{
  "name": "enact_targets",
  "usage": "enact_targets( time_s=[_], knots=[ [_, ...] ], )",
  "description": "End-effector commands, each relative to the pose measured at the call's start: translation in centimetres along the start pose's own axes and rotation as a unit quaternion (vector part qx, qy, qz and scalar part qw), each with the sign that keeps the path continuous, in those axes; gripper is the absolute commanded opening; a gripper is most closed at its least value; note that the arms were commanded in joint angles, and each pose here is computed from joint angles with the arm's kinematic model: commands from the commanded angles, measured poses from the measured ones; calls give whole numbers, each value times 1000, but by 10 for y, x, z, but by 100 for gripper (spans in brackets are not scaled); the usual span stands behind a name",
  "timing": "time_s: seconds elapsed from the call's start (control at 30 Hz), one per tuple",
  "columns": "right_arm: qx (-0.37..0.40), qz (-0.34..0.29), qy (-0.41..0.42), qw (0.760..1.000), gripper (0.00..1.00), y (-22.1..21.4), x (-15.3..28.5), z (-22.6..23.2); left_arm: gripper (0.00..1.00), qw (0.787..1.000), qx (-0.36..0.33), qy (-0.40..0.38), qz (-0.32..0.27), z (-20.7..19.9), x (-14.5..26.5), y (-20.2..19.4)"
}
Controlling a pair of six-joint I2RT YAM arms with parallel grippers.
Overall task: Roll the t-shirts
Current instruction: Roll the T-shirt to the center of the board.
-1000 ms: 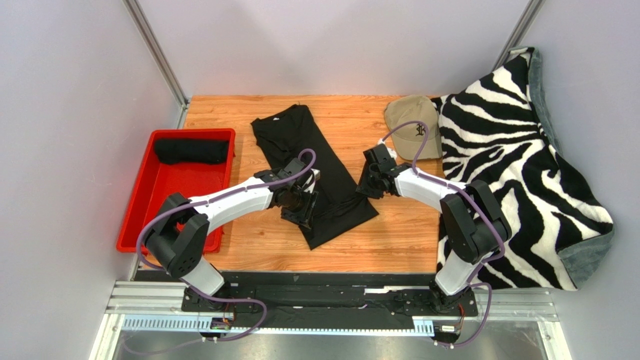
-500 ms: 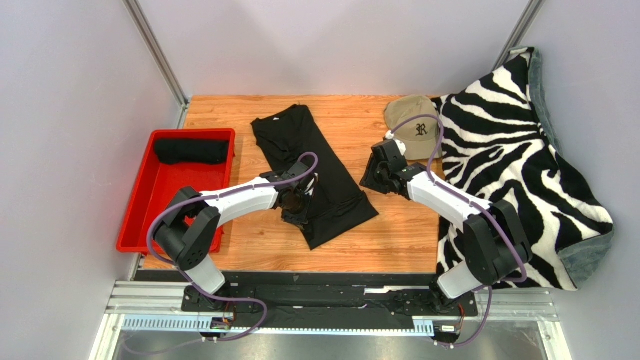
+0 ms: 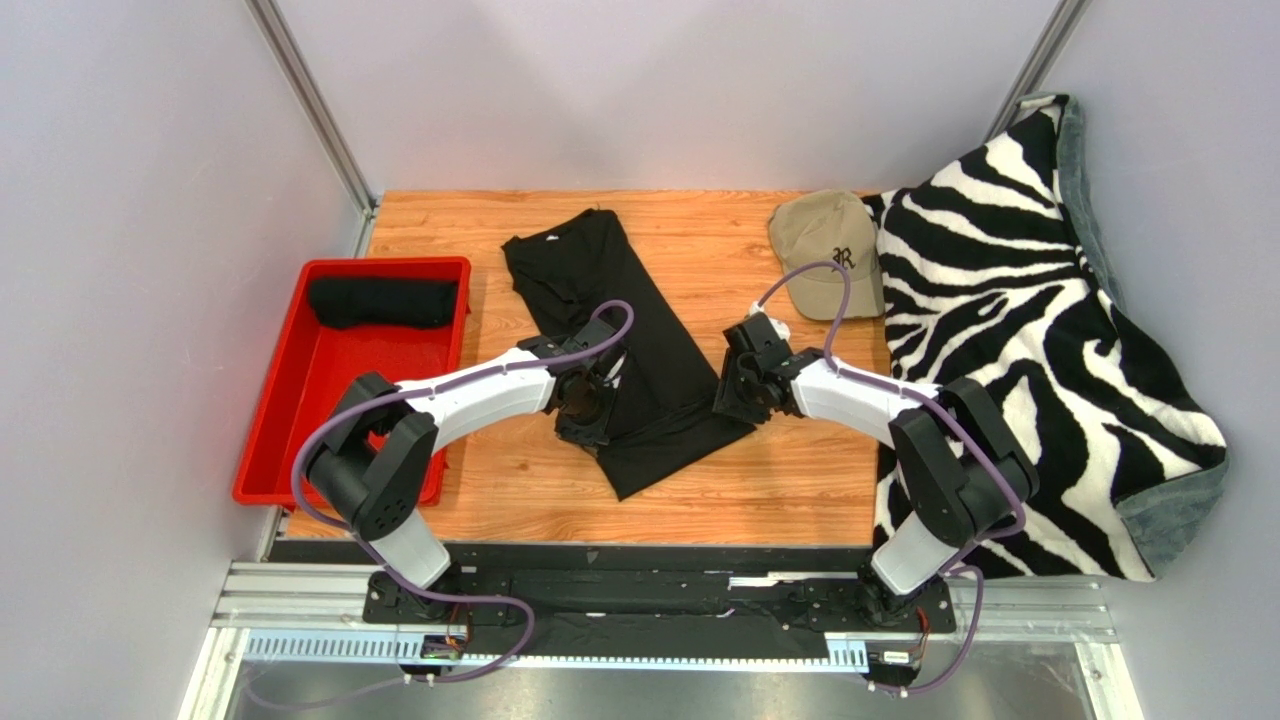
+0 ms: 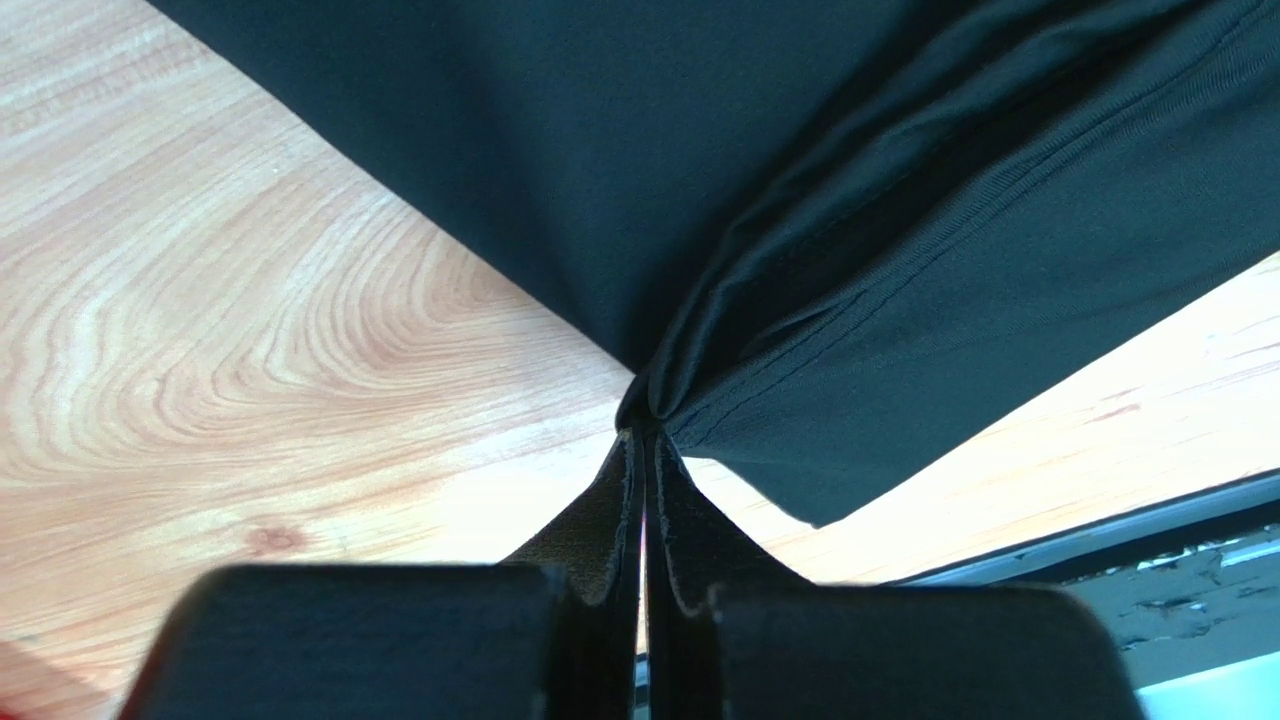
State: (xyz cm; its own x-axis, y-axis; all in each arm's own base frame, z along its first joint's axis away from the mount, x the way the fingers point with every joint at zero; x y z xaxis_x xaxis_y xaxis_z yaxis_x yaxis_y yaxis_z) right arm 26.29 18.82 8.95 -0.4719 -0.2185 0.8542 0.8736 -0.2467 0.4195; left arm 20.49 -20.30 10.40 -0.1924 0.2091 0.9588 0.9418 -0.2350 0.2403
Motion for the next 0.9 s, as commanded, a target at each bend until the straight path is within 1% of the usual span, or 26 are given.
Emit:
enact_targets(
  time_s=[0.0,0.07,0.17,0.2,0.23,0.27,0.3,0.33,0.37,0.4,0.43,0.57,0.63,0.7,0.77,0.87],
  knots=[
    [2,-18,9,1000,37,5,0,3,29,1000,-6,-10,-22,0,19,9],
    [5,-26,11,1000,37,10,7,6,36,999,-6,-23,-40,-4,32,13],
    [7,-43,13,999,35,19,25,10,36,995,0,-65,-78,-17,55,24],
    [7,-47,16,999,35,21,29,10,34,992,-3,-84,-92,-25,63,28],
    [5,-56,25,998,34,24,36,13,29,990,0,-112,-91,-33,66,28],
    [2,-57,29,998,33,24,38,14,26,983,-1,-141,-114,-45,68,35],
    [-2,-58,36,998,32,25,39,16,23,979,-11,-173,-108,-60,66,33],
    [-2,-51,40,998,31,24,36,17,16,975,-4,-193,-107,-70,65,35],
    [-3,-51,44,998,30,26,35,20,13,974,-5,-201,-100,-79,53,40],
    [-4,-44,47,998,29,25,33,21,11,972,-11,-214,-99,-91,52,43],
    [-4,-35,43,998,26,24,26,21,8,971,-5,-219,-96,-96,47,45],
    [-17,-22,47,998,20,26,7,20,3,963,14,-253,-89,-114,16,59],
    [-27,-4,54,998,17,28,1,17,1,963,20,-255,-90,-117,5,64],
    [-36,-2,47,998,17,31,-8,11,0,968,28,-229,-97,-114,-12,70],
    [-37,5,38,999,16,31,-16,5,0,975,41,-201,-91,-107,-28,70],
    [-39,13,30,999,15,30,-19,-2,0,981,56,-155,-101,-92,-42,69]
  ],
)
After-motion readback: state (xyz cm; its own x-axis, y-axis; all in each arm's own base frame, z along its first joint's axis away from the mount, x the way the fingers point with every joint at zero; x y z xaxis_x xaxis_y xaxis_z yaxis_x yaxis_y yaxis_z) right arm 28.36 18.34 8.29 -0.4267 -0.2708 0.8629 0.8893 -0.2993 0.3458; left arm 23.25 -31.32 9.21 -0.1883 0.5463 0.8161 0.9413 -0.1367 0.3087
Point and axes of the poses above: each gripper's point midway between its finger pads, its own x axis back along the fingers, its own z axis along the line the jaws close on, y = z × x, the point moved 7 cm from there along x, back along the fingers, and after that the axes turned 1 degree about x, right-handed, at the moved point
